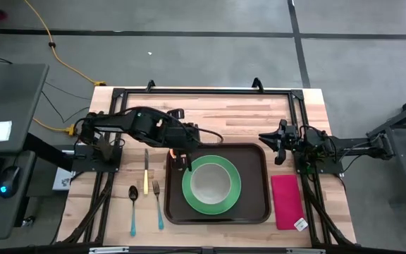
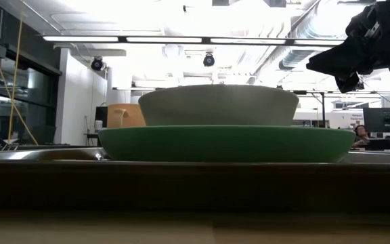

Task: Set up tray
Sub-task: Put the red napkin to the right of the green plate on the brown tray

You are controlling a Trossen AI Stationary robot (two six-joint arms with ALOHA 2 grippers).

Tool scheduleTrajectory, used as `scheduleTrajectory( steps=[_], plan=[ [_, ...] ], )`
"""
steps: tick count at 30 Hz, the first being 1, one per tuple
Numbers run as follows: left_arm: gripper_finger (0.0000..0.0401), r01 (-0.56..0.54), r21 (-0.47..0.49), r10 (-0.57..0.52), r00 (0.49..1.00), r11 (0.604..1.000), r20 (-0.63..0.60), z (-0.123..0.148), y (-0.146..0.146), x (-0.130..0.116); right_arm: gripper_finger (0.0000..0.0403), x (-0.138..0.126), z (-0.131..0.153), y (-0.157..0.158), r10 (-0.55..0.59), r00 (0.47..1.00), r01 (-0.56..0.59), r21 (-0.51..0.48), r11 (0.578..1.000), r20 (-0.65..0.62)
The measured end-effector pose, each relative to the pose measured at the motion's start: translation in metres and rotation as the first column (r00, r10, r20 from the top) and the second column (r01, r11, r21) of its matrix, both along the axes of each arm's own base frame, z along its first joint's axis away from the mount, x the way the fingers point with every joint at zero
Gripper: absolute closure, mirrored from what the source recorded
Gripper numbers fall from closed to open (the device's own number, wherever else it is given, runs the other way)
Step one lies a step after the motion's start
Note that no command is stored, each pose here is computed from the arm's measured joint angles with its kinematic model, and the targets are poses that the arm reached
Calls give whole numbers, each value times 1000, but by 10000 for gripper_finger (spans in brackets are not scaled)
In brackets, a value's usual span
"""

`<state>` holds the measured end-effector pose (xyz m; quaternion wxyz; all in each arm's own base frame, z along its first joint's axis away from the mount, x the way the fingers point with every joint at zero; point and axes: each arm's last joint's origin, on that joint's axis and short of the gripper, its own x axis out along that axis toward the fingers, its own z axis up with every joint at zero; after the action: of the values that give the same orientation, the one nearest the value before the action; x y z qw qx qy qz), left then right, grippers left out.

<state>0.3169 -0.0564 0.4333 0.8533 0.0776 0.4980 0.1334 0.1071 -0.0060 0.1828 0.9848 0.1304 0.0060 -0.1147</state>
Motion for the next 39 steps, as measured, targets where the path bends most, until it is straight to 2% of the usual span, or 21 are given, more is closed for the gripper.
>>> scheduleTrajectory(
  steps=[11, 21, 26, 32, 39],
  plan=[
    [229, -53, 96, 57, 998, 994, -33, -21, -18, -2, 355, 0, 0, 0, 1, 1000, -1, -7, 1000, 0],
    [229, -55, 160, 57, 998, 986, -9, -24, -31, -6, 354, 0, 1, 0, 1, 1000, -1, -7, 1000, 9],
    [229, -29, 161, 26, 999, 987, 20, -22, -31, -1, 359, 0, 1, 0, 0, 1000, 0, -7, 1000, 9],
    [229, 118, 111, -123, 992, 987, 40, -32, -38, 16, 359, 0, 1, 0, 0, 1000, 0, -7, 1000, 9],
    [229, 140, 67, -141, 990, 988, 10, -52, -36, 17, 358, 0, 1, 0, 0, 1000, 0, -7, 1000, 10]
  ],
)
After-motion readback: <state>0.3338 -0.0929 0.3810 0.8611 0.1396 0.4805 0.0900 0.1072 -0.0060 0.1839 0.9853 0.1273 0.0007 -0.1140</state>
